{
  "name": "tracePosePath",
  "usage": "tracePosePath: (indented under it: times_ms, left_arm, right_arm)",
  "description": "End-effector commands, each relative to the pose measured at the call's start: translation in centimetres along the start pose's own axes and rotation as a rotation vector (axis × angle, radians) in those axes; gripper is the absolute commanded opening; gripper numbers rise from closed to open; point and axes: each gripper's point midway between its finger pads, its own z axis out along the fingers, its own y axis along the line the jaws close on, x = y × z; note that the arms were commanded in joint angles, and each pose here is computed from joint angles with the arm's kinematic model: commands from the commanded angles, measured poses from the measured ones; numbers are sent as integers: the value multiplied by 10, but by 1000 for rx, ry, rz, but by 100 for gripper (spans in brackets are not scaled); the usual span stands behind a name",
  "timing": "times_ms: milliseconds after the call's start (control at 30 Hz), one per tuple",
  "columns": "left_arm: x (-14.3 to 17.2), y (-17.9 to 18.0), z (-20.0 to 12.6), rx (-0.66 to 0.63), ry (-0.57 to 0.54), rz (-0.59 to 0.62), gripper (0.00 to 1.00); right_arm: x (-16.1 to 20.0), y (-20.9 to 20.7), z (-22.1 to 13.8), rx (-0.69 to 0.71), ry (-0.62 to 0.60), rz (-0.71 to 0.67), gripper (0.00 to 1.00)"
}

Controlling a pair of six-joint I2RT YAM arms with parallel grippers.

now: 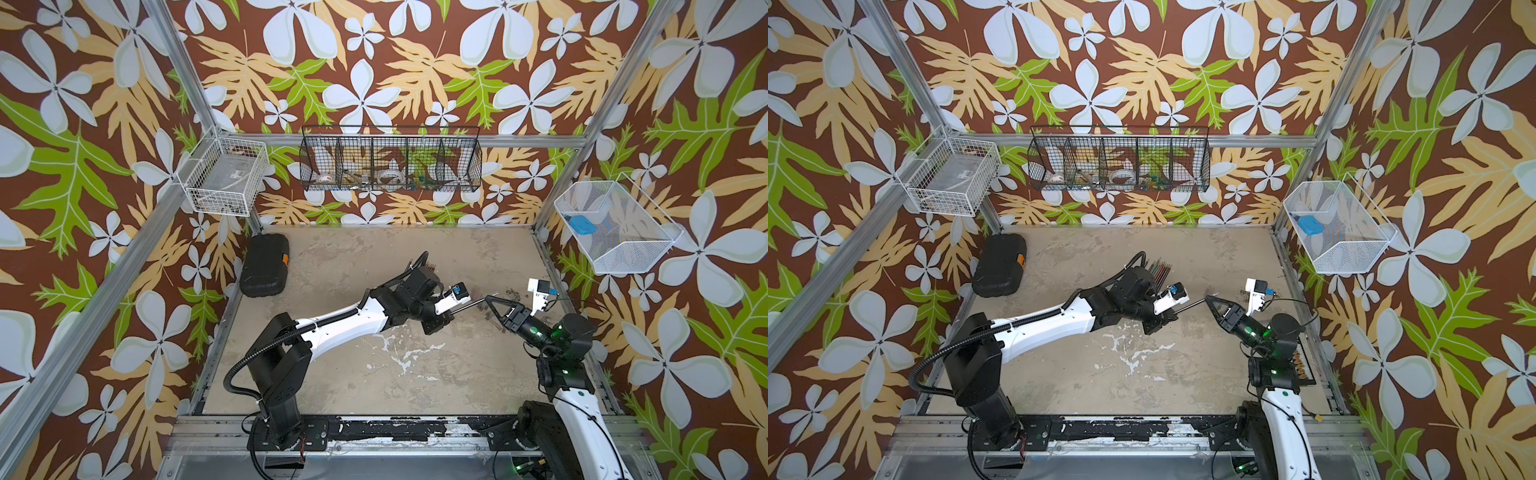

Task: Remove the protective cover of the pencils
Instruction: Remove the protective sleeve from the pencil.

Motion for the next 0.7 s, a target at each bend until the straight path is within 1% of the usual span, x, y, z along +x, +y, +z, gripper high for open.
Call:
tracePosePath:
  times_ms: [0, 167, 233, 667]
  left_arm:
    - [-4, 0, 0, 8, -11, 1, 0]
    - [-4, 0, 0, 8, -11, -4, 0]
    - [-5, -1, 0, 10, -13, -3, 0]
    - [-5, -1, -1, 14, -15, -3, 0]
  right_arm:
    - [-10, 10, 0, -28, -48, -34, 23]
    - [-12, 4, -2, -13, -93, 13, 18]
    - [-11, 1, -3, -17, -109, 35, 18]
    - [-18, 1, -5, -46, -166, 70, 25]
